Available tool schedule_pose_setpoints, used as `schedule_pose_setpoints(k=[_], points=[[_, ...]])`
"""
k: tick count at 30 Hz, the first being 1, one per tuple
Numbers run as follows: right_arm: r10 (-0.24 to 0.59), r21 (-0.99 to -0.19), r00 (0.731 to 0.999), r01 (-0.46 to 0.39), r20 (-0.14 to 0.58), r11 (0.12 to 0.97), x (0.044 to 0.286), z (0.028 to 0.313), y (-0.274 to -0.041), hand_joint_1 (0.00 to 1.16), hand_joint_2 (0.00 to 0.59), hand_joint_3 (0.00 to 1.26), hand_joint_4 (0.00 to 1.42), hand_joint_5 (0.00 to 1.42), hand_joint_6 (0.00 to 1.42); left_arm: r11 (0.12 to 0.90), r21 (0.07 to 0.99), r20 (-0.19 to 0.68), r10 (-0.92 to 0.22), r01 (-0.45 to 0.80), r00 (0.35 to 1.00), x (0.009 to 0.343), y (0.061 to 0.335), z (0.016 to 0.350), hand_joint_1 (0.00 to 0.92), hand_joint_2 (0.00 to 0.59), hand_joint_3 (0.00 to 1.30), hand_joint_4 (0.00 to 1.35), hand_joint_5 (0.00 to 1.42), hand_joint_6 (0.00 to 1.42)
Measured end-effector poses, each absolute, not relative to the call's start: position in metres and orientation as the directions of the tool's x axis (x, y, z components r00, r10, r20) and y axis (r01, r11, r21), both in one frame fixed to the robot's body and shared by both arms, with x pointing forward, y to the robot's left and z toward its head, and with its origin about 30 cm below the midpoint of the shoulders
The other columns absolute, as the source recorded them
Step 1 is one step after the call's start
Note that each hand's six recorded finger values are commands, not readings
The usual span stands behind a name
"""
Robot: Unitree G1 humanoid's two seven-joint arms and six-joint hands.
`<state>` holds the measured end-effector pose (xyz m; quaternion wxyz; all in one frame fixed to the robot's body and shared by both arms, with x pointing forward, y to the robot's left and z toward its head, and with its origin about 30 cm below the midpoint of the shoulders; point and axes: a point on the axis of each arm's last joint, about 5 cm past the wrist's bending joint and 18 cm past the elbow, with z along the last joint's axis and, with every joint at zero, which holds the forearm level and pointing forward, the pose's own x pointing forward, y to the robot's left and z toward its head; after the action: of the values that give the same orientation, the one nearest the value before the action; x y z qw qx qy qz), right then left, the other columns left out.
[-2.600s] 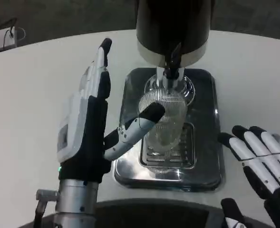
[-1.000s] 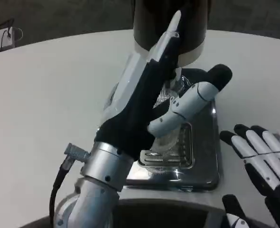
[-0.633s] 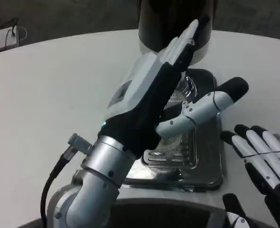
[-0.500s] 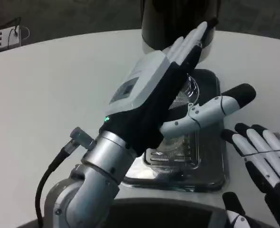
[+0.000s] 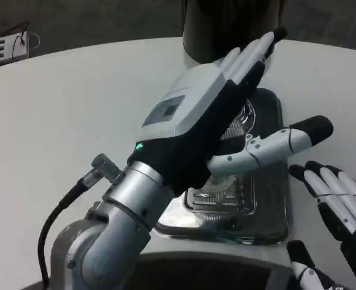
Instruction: Grasp the cup under the faucet to collect the drink, then remove the cup.
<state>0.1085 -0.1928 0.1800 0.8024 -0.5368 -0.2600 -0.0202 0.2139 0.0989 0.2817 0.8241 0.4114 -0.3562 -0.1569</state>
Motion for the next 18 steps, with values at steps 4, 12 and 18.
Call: schedule_pose_setpoints(k=[4, 12, 18], points=[[0.244, -0.848, 0.863, 0.315, 0.443, 0.426, 0.11, 0.181, -0.193, 0.3, 0.487, 0.08, 0.03, 0.04, 0.08, 0.588, 0.808, 0.441, -0.57, -0.031, 0.694, 0.214, 0.099, 0.285, 0.0, 0.141, 0.0, 0.0, 0.0, 0.0], [0.242, -0.847, 0.863, 0.315, 0.443, 0.427, 0.11, 0.181, -0.193, 0.3, 0.482, 0.08, 0.03, 0.04, 0.08, 0.545, 0.838, 0.416, -0.598, -0.033, 0.685, 0.216, 0.098, 0.291, 0.0, 0.141, 0.0, 0.0, 0.0, 0.0], [0.242, -0.847, 0.864, 0.314, 0.442, 0.428, 0.111, 0.18, -0.193, 0.3, 0.482, 0.08, 0.03, 0.04, 0.08, 0.504, 0.863, 0.393, -0.613, -0.045, 0.685, 0.217, 0.097, 0.296, 0.0, 0.142, 0.0, 0.0, 0.01, 0.0]])
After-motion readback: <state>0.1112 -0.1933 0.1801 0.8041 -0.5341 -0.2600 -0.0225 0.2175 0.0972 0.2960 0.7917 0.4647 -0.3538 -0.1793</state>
